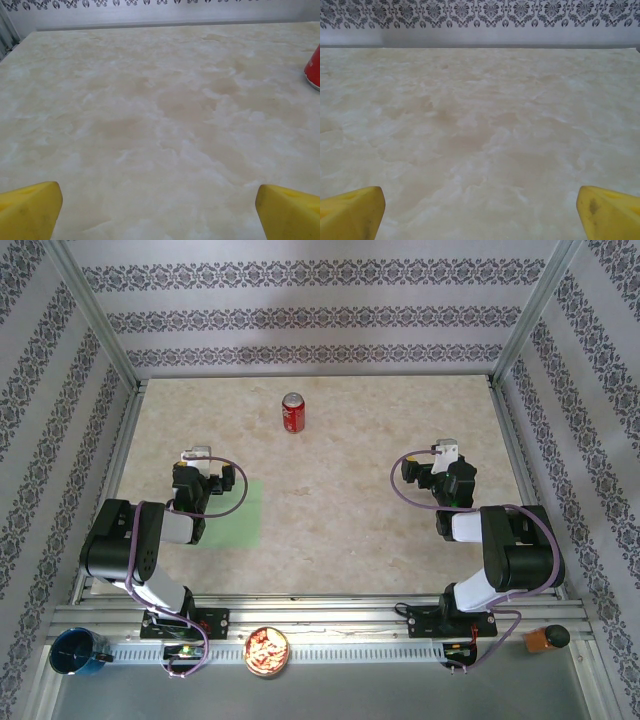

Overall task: Fold a paper plane with a square sheet of paper (pick it up from the middle)
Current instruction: Move the square sheet of paper to the center of the table.

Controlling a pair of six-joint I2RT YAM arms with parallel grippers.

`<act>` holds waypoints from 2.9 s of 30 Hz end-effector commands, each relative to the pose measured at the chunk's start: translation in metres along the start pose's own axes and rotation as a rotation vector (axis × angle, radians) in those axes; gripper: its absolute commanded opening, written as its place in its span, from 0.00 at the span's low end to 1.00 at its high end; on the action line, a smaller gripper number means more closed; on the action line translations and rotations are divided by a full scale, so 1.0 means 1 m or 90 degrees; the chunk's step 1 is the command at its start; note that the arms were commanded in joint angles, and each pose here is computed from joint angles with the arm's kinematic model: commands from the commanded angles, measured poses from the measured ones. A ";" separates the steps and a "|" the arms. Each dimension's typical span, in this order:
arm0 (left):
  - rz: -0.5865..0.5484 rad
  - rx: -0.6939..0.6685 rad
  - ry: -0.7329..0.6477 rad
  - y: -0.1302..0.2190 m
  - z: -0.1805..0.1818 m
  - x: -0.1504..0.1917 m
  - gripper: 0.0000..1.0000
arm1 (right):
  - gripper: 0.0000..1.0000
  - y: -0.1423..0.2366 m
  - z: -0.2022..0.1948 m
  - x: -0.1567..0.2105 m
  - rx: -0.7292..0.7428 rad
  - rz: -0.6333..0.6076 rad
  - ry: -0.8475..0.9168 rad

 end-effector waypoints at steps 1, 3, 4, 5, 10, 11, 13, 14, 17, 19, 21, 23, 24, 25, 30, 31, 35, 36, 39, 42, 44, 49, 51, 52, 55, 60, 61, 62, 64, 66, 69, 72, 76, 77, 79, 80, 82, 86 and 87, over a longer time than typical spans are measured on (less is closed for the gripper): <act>0.000 0.002 -0.007 -0.003 0.003 -0.004 0.99 | 0.98 -0.003 -0.003 -0.003 0.013 -0.006 -0.010; 0.000 0.002 -0.007 -0.003 0.003 -0.004 0.99 | 0.98 -0.003 -0.003 -0.004 0.014 -0.006 -0.011; 0.000 0.002 -0.007 -0.003 0.003 -0.004 0.99 | 0.98 -0.003 -0.003 -0.004 0.014 -0.006 -0.011; 0.000 0.002 -0.007 -0.003 0.003 -0.004 0.99 | 0.98 -0.003 -0.003 -0.004 0.014 -0.006 -0.011; 0.001 -0.001 -0.004 -0.003 0.003 -0.004 0.99 | 0.98 -0.004 -0.005 -0.005 0.025 -0.004 -0.016; 0.002 -0.001 -0.003 -0.003 0.003 -0.004 0.99 | 0.98 -0.004 -0.005 -0.004 0.025 -0.003 -0.014; 0.005 0.008 0.003 -0.004 0.004 -0.004 0.99 | 0.98 -0.004 -0.005 -0.004 0.026 -0.004 -0.014; 0.007 0.010 0.005 -0.004 0.006 -0.004 0.99 | 0.98 -0.003 -0.004 -0.004 0.025 -0.004 -0.013; 0.006 0.018 0.002 -0.003 0.004 -0.007 0.99 | 0.98 -0.002 -0.002 -0.005 0.018 -0.009 -0.006; 0.007 0.000 0.008 0.001 0.007 -0.015 0.99 | 0.98 -0.003 0.002 -0.010 0.026 0.001 0.006; 0.028 -0.026 0.026 0.006 0.010 -0.028 0.99 | 0.98 -0.004 0.003 -0.018 0.019 0.016 0.005; 0.028 -0.020 0.031 0.014 0.010 -0.039 0.99 | 0.98 -0.001 0.002 -0.030 0.003 0.071 -0.027; 0.019 -0.027 0.039 0.019 0.011 -0.041 0.99 | 0.98 0.000 0.001 -0.035 -0.004 0.081 -0.050; 0.011 -0.046 0.057 0.025 0.013 -0.044 0.99 | 0.98 0.004 0.001 -0.039 -0.015 0.078 -0.069; -0.002 -0.047 0.112 0.053 0.015 -0.066 0.99 | 0.98 0.031 0.002 -0.058 0.009 0.090 -0.143; 0.009 -0.050 0.131 0.058 0.016 -0.071 0.99 | 0.98 0.035 0.002 -0.063 0.017 0.120 -0.166; 0.100 -0.041 0.202 0.075 0.014 -0.078 0.99 | 0.98 0.047 0.008 -0.075 0.000 0.206 -0.258; 0.126 -0.037 0.216 0.077 0.013 -0.077 0.99 | 0.98 0.049 0.009 -0.076 -0.010 0.217 -0.288; 0.199 -0.043 0.248 0.084 0.012 -0.070 0.99 | 0.98 0.056 0.014 -0.077 -0.079 0.216 -0.354; 0.233 -0.017 0.285 0.087 0.008 -0.062 0.99 | 0.98 0.062 0.022 -0.077 -0.164 0.198 -0.381; 0.276 -0.011 0.334 0.088 0.006 -0.058 0.99 | 0.98 0.064 0.029 -0.079 -0.225 0.203 -0.400; 0.418 0.077 0.375 0.080 -0.009 -0.041 1.00 | 0.98 0.068 0.050 -0.074 -0.286 0.279 -0.402; 0.472 0.075 0.377 0.076 -0.011 -0.033 1.00 | 0.98 0.069 0.060 -0.069 -0.291 0.299 -0.384; 0.496 0.078 0.377 0.073 -0.013 -0.028 0.99 | 0.98 0.070 0.066 -0.065 -0.287 0.312 -0.371; 0.548 0.080 0.366 0.067 -0.017 -0.018 0.96 | 0.98 0.069 0.076 -0.053 -0.248 0.353 -0.338; 0.602 0.060 0.324 0.064 -0.023 -0.004 0.96 | 0.98 0.070 0.081 -0.035 -0.221 0.389 -0.336; 0.612 0.058 0.320 0.063 -0.024 0.000 0.94 | 0.98 0.070 0.081 -0.033 -0.212 0.397 -0.337; 0.622 0.054 0.313 0.063 -0.025 0.004 0.94 | 0.98 0.071 0.080 -0.032 -0.209 0.406 -0.335; 0.640 0.046 0.295 0.062 -0.029 0.010 0.93 | 0.98 0.072 0.080 -0.030 -0.209 0.414 -0.329; 0.659 0.043 0.273 0.061 -0.036 0.016 0.93 | 0.98 0.073 0.080 -0.029 -0.200 0.418 -0.333; 0.686 0.043 0.250 0.059 -0.044 0.023 0.92 | 0.98 0.075 0.076 -0.030 -0.162 0.408 -0.343; 0.702 0.043 0.240 0.058 -0.056 0.026 0.91 | 0.98 0.079 0.074 -0.033 -0.161 0.386 -0.354; 0.706 0.090 0.228 0.057 -0.089 0.029 0.91 | 0.98 0.083 0.058 -0.031 -0.131 0.349 -0.421; 0.708 0.099 0.223 0.057 -0.099 0.030 0.91 | 0.98 0.087 0.053 -0.031 -0.151 0.342 -0.436; 0.713 0.117 0.211 0.055 -0.119 0.032 0.91 | 0.98 0.091 0.047 -0.033 -0.210 0.322 -0.449; 0.716 0.123 0.202 0.054 -0.131 0.033 0.91 | 0.98 0.094 0.045 -0.033 -0.220 0.314 -0.453; 0.713 0.116 0.176 0.050 -0.150 0.031 0.91 | 0.98 0.099 0.042 -0.033 -0.217 0.305 -0.453; 0.702 0.121 0.125 0.050 -0.197 0.026 0.91 | 0.98 0.103 0.047 -0.032 -0.258 0.301 -0.453; 0.694 0.122 0.110 0.051 -0.208 0.022 0.91 | 0.98 0.103 0.048 -0.030 -0.267 0.307 -0.459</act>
Point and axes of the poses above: each hand's point on the last joint's axis, 136 mm out from that joint toward the fingers, its own y axis back along the fingers, its own z axis along the line the jaws close on, x = y × z, the point moved 10 cm from there along y, back along the fingers, and after that the axes turned 1 degree about y, right-handed, at the moved point
